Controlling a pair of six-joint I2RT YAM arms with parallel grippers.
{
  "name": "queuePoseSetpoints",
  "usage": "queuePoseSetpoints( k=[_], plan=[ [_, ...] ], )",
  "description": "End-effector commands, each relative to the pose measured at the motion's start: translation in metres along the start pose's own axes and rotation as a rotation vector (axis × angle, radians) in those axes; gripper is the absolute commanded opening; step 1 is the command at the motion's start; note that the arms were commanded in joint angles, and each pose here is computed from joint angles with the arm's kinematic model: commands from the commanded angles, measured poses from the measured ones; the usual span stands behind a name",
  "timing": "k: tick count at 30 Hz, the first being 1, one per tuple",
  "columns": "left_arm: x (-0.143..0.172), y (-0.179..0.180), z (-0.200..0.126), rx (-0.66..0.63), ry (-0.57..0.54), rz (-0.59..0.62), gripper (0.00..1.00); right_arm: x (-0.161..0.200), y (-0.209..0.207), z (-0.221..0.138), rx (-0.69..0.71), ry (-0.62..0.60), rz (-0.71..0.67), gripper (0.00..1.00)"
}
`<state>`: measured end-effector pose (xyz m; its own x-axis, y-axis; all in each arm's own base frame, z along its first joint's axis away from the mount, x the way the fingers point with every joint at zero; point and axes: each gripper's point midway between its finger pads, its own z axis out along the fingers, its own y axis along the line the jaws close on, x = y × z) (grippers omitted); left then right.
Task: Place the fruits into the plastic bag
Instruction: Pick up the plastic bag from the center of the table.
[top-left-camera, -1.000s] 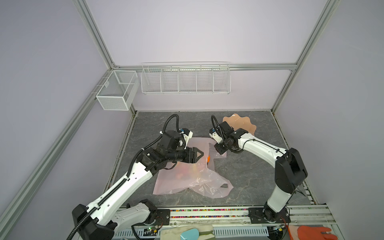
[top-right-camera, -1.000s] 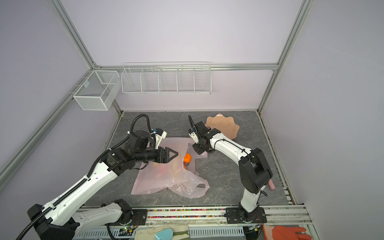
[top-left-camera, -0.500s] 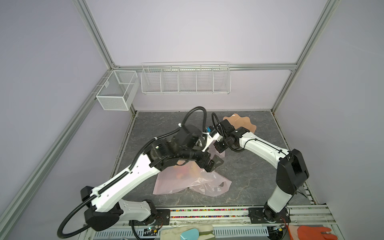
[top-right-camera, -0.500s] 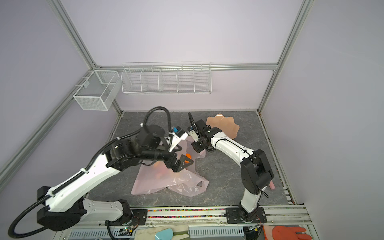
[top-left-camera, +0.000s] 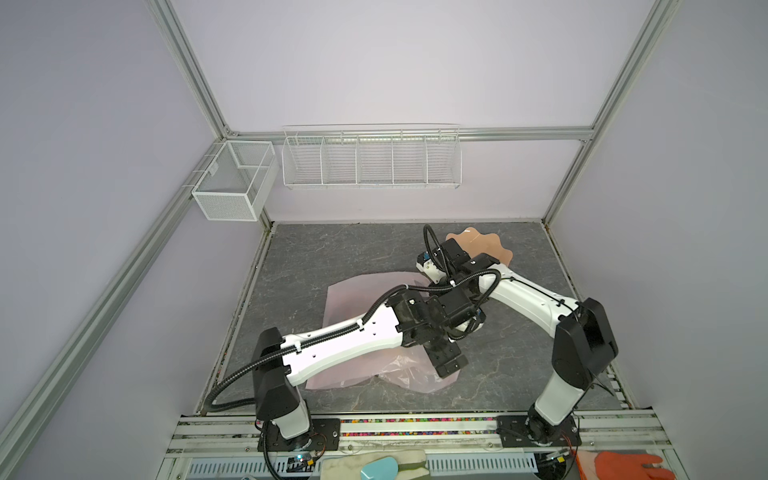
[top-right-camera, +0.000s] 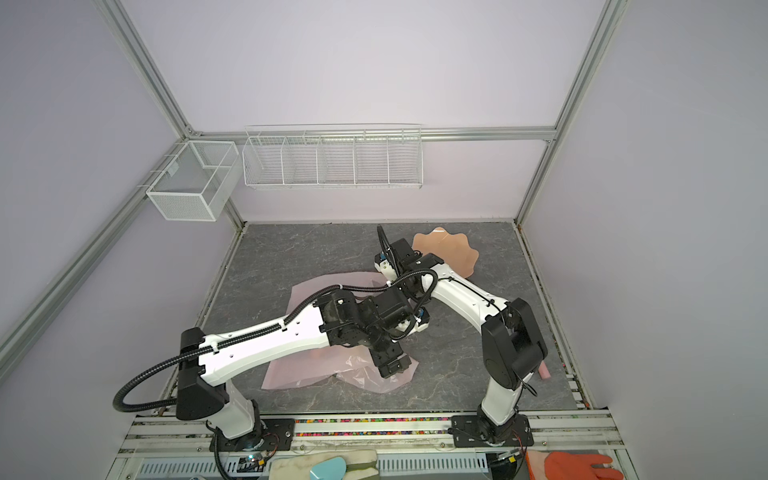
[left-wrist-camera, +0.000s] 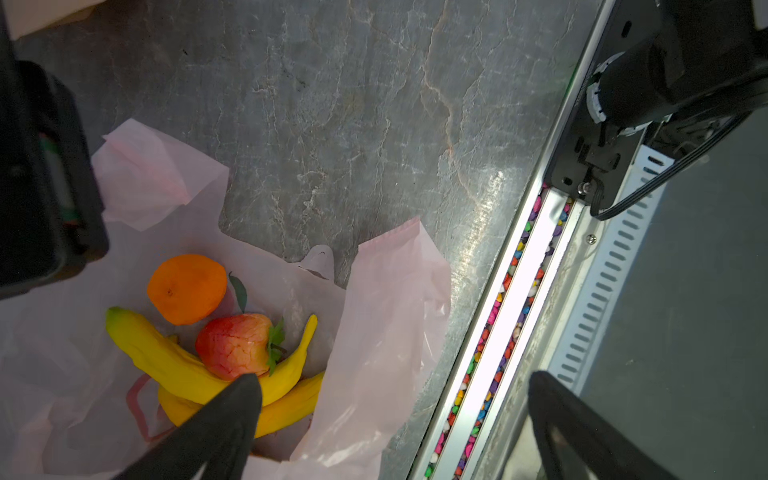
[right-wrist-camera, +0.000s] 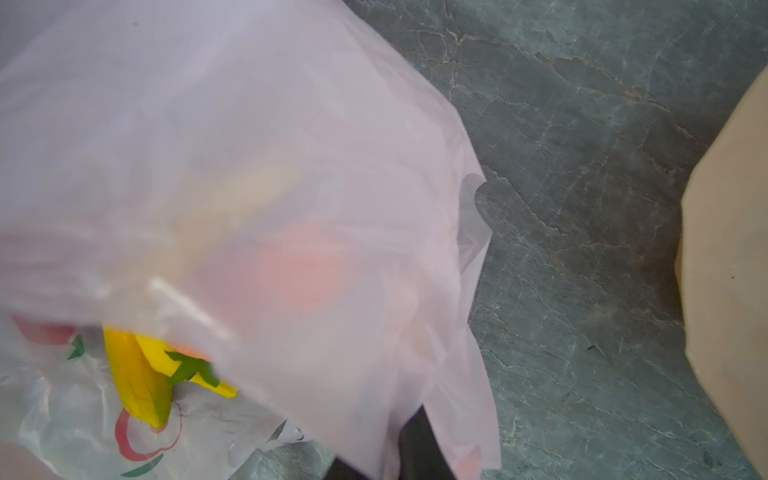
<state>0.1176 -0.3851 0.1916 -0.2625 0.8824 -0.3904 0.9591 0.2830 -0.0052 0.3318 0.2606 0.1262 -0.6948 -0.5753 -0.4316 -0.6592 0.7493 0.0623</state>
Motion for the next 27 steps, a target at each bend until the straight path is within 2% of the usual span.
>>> queuePoseSetpoints(
  k=[1,7,13,15,20,23,25,26,27],
  plan=[
    [0.013,0.002,0.011,-0.038,0.099,0.069,1.0,-0.002,0.003,-0.007,-0.026,-0.006,0.007,0.11],
    [0.025,-0.007,0.037,-0.043,0.214,0.124,0.98,0.0,0.003,-0.004,-0.035,0.001,0.014,0.11],
    [0.032,-0.009,0.054,-0.042,0.235,0.131,0.85,0.0,0.003,-0.004,-0.037,0.001,0.016,0.11],
    [0.035,-0.008,0.056,-0.052,0.245,0.135,0.75,0.0,0.002,-0.004,-0.036,0.0,0.019,0.11],
    [0.042,-0.006,0.063,-0.062,0.257,0.138,0.36,-0.001,0.001,-0.005,-0.036,0.001,0.027,0.11],
    [0.04,-0.008,0.06,-0.061,0.233,0.126,0.2,0.0,-0.001,-0.005,-0.037,0.002,0.04,0.1],
    [0.038,-0.007,0.056,-0.066,0.207,0.117,0.06,0.002,-0.002,-0.006,-0.044,0.001,0.054,0.09],
    [0.036,-0.006,0.052,-0.07,0.189,0.112,0.0,0.003,-0.003,-0.006,-0.049,0.0,0.065,0.09],
    [0.035,-0.006,0.049,-0.073,0.177,0.106,0.0,0.003,-0.003,-0.007,-0.052,-0.004,0.077,0.09]
  ],
)
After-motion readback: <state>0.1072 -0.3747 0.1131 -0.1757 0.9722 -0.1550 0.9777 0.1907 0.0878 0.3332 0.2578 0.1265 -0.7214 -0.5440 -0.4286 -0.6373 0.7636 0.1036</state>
